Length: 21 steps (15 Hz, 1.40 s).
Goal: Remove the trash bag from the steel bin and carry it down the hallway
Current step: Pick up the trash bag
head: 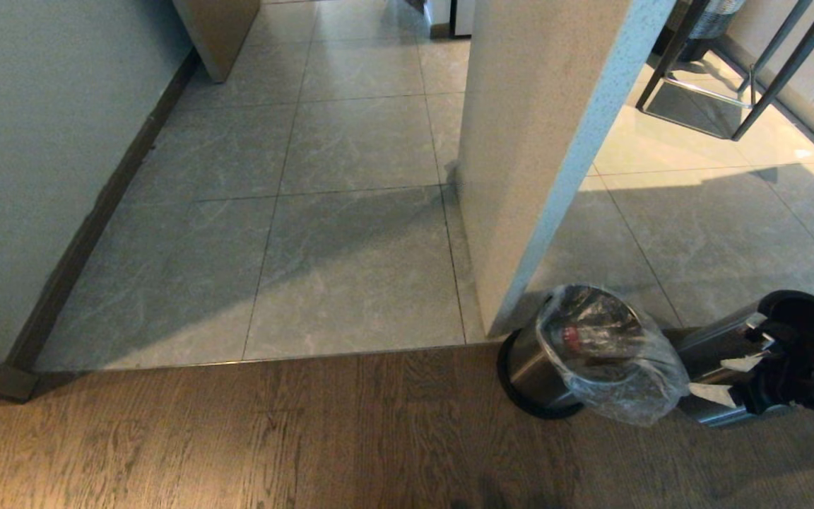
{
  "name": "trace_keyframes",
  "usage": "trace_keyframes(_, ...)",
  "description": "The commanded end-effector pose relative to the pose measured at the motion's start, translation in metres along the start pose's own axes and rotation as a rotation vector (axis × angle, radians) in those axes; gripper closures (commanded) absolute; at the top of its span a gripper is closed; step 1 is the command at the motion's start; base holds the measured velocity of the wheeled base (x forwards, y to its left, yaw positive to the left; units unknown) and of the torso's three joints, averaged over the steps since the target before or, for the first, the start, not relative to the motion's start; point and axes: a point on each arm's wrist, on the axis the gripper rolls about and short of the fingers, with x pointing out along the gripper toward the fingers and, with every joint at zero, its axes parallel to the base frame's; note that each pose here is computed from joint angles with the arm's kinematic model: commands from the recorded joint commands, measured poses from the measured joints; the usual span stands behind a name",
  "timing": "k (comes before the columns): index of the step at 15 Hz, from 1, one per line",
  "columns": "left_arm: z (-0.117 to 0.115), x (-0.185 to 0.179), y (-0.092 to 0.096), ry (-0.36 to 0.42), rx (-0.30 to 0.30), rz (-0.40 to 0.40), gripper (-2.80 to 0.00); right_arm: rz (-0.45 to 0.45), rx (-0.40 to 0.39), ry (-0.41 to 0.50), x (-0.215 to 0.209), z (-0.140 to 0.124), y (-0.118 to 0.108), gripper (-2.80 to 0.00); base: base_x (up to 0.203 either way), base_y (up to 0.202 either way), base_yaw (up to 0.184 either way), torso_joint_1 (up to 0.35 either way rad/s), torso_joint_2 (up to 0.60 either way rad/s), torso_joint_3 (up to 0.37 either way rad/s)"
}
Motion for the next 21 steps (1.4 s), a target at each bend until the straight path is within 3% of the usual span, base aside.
trace_keyframes(1,0.0,0.0,0.0,0.0,0.0,0.0,0.0,0.015,-0.124,-0.001,0.004,-0.006,-0.001,-2.8,0.0,0.0,0.0,0.0,0.0,0.0)
trace_keyframes(6,0.0,0.0,0.0,0.0,0.0,0.0,0.0,0.051,-0.307,0.005,0.018,-0.017,-0.003,-2.8,0.0,0.0,0.0,0.0,0.0,0.0)
trace_keyframes(13,0.0,0.0,0.0,-0.001,0.0,0.0,0.0,0.158,-0.3,0.004,0.049,-0.013,0.007,-2.8,0.0,0.0,0.0,0.0,0.0,0.0)
trace_keyframes(21,0.0,0.0,0.0,0.0,0.0,0.0,0.0,0.184,-0.357,-0.047,0.087,-0.003,0.001,-2.8,0.0,0.0,0.0,0.0,0.0,0.0)
